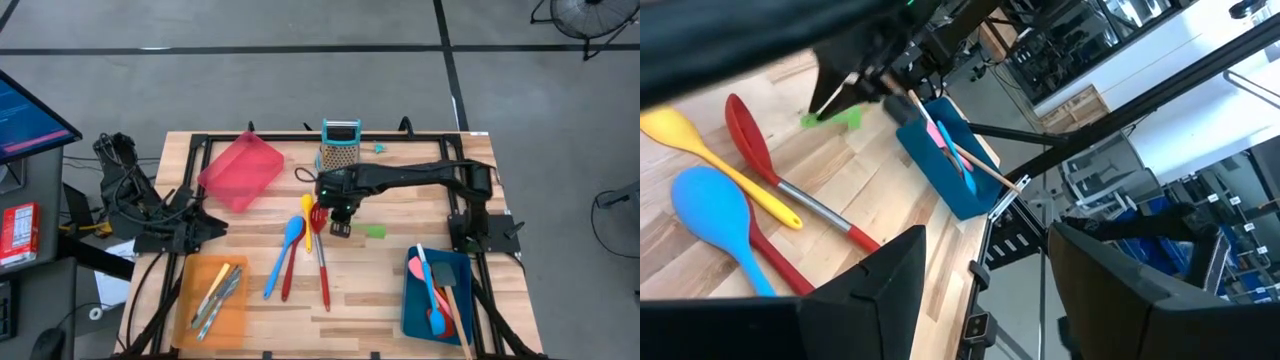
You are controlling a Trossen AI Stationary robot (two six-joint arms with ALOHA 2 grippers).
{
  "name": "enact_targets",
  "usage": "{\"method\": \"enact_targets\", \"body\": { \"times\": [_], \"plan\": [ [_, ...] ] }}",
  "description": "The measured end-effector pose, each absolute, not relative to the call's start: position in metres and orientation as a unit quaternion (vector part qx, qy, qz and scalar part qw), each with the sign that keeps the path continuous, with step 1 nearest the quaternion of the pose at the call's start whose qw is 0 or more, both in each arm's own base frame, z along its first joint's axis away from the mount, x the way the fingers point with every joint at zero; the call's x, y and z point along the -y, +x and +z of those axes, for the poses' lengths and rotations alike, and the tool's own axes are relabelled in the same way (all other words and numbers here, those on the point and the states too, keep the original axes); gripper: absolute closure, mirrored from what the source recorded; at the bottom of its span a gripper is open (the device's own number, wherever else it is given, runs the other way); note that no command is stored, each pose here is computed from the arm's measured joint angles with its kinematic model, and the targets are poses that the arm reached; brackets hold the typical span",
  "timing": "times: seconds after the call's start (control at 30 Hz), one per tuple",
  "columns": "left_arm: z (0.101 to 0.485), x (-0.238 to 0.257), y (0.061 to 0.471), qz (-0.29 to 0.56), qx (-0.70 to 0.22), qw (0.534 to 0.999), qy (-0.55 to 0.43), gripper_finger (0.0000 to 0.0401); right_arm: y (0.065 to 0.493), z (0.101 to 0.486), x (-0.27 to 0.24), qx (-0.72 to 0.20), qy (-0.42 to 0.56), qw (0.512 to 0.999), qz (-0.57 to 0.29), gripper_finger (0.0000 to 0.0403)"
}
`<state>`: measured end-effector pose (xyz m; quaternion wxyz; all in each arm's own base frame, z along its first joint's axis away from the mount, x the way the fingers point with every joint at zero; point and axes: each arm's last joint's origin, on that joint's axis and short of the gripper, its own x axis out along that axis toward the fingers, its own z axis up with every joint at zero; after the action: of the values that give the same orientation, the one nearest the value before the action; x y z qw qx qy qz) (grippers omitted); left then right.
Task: Pick & Place Kitchen Items
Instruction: Put the green spatula into the blue bin
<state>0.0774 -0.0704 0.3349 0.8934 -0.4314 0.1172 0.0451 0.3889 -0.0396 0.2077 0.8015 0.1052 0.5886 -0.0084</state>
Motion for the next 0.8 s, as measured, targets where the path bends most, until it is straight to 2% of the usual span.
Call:
{"method": "enact_targets", "body": {
  "times": [0.23,0.37,0.47,0.6,0.7,0.8],
  "plan": [
    [0.335,0.070,0.077,0.045,-0.115,0.898,-0.422,0.0206,0.374,0.261,0.038,-0.513,0.116,0.851,-0.011,0.0350],
    [0.335,0.070,0.077,0.045,-0.115,0.899,-0.421,0.0206,0.365,0.280,0.038,-0.489,0.120,0.863,-0.034,0.0350],
    [0.335,0.070,0.077,0.049,-0.111,0.899,-0.421,0.0206,0.357,0.279,0.038,-0.516,0.112,0.846,-0.078,0.0347],
    [0.335,0.070,0.077,0.052,-0.108,0.899,-0.420,0.0206,0.348,0.263,0.034,-0.597,0.084,0.792,-0.098,0.0325],
    [0.335,0.070,0.077,0.052,-0.108,0.900,-0.420,0.0206,0.347,0.246,0.032,-0.649,0.073,0.752,-0.089,0.0287],
    [0.335,0.070,0.077,0.052,-0.108,0.900,-0.420,0.0206,0.357,0.230,0.028,-0.662,0.046,0.745,-0.066,0.0234]
  ]
}}
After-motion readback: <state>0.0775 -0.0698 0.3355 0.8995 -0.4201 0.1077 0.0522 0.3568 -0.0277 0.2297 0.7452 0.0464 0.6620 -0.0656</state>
